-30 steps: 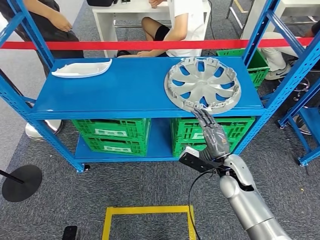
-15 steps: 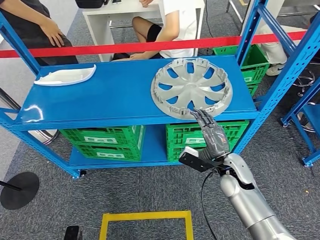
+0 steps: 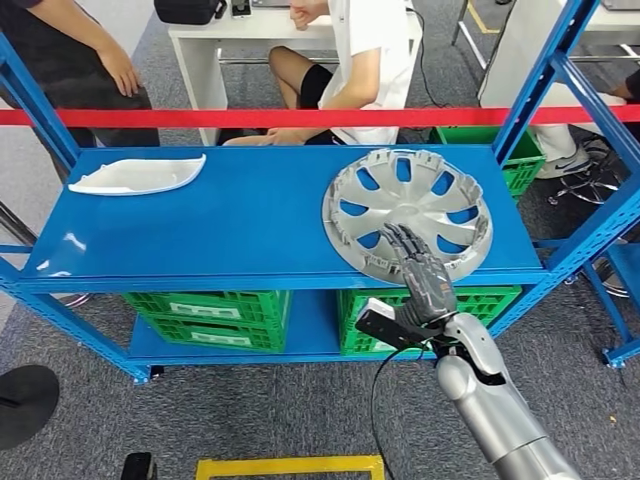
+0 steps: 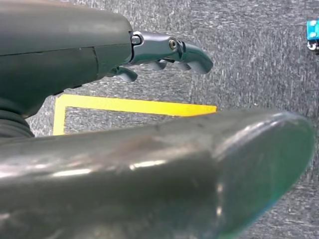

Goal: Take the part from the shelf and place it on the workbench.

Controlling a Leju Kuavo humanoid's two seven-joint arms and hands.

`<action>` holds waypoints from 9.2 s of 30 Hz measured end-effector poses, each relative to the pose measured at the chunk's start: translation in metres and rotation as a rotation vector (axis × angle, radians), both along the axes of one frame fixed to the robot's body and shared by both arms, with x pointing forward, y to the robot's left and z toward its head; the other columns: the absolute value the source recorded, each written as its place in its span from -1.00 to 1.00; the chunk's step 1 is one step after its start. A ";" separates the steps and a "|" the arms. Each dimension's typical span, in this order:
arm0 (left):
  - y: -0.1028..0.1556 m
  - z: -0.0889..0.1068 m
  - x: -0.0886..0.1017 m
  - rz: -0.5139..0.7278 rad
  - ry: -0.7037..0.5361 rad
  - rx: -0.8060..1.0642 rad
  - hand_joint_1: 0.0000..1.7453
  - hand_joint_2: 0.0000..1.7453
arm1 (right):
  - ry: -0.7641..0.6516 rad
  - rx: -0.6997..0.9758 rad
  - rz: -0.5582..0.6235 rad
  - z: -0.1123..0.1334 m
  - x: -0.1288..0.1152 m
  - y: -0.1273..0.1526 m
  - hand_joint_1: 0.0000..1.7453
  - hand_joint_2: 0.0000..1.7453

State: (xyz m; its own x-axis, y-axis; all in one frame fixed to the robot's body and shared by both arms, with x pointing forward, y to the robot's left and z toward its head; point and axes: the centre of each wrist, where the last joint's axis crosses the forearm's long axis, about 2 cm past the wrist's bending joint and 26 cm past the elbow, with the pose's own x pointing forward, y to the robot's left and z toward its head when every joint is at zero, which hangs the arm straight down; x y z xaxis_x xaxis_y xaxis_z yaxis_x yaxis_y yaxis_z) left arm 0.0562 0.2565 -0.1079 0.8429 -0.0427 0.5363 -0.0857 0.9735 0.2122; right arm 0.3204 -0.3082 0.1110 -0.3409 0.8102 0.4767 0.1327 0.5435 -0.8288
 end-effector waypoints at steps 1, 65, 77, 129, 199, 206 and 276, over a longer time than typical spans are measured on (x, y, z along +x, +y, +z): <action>0.000 0.000 -0.001 0.000 0.001 0.002 -1.00 -1.00 | 0.006 0.000 0.001 -0.002 -0.002 0.000 -1.00 1.00; -0.009 0.003 0.018 -0.142 0.002 -0.028 -1.00 -1.00 | 0.620 -0.476 -0.173 -0.014 0.076 -0.072 1.00 1.00; -0.009 0.003 0.015 -0.127 -0.002 -0.029 -1.00 -1.00 | 0.571 -0.458 -0.118 -0.016 0.073 -0.074 1.00 1.00; -0.005 -0.001 -0.009 0.021 0.004 -0.012 -1.00 -1.00 | -0.258 -0.040 0.142 0.062 -0.047 0.011 -1.00 1.00; -0.016 0.003 0.014 -0.167 -0.001 -0.040 -1.00 -1.00 | 0.204 -0.279 0.153 -0.040 0.012 0.097 -1.00 1.00; -0.017 0.003 0.011 -0.181 0.005 -0.040 -1.00 -1.00 | 0.197 -0.289 0.113 -0.039 0.022 0.088 -1.00 1.00; -0.018 0.003 0.011 -0.210 0.003 -0.034 -1.00 -1.00 | 0.187 -0.311 0.037 -0.036 0.033 0.064 1.00 1.00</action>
